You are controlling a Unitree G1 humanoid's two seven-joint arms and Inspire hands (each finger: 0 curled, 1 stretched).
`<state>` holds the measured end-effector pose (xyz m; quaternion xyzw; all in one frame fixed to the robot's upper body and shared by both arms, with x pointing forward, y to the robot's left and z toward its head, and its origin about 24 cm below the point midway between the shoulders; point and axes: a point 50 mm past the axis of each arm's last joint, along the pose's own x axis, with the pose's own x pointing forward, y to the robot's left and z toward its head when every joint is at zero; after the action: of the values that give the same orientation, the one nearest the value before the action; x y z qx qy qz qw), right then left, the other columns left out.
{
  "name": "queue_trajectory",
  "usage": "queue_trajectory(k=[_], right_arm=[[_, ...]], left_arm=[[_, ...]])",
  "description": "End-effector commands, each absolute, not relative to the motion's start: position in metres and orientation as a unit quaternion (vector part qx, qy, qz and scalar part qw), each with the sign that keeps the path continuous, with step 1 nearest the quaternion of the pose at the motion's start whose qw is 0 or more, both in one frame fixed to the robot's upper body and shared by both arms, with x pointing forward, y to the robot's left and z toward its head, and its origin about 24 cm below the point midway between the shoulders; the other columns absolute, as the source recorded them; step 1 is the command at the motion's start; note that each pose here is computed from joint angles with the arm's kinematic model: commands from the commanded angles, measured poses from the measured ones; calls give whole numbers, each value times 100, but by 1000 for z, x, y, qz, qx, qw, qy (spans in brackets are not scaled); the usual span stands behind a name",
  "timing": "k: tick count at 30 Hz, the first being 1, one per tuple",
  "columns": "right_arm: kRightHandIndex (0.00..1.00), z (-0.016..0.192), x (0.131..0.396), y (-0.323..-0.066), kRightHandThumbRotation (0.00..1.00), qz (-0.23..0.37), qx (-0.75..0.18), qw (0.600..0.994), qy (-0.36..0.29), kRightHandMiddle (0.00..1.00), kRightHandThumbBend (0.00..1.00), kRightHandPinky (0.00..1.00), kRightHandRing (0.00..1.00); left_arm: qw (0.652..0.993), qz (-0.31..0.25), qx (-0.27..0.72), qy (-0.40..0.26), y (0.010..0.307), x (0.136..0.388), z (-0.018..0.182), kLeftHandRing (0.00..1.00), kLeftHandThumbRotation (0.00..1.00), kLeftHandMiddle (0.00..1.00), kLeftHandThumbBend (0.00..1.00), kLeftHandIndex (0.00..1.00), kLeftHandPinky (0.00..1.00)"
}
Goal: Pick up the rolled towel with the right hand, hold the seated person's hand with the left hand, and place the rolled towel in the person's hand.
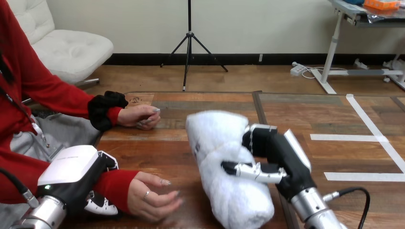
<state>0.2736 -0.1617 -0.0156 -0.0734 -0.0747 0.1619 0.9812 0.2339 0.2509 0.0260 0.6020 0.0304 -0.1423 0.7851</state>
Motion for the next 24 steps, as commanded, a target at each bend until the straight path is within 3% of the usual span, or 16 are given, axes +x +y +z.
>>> queue_trajectory(k=[1,24], right_arm=[[41,43,322,-152,0,156,-115,964,-182,43,73,27,33],[41,40,332,-139,0,158,-192,957,-151,43,75,29,34]], left_arm=[[806,-110,565,-140,211,252,97,30,0,35,87,36,29],[815,-113,545,-162,201,245,115,29,0,34,88,34,26]])
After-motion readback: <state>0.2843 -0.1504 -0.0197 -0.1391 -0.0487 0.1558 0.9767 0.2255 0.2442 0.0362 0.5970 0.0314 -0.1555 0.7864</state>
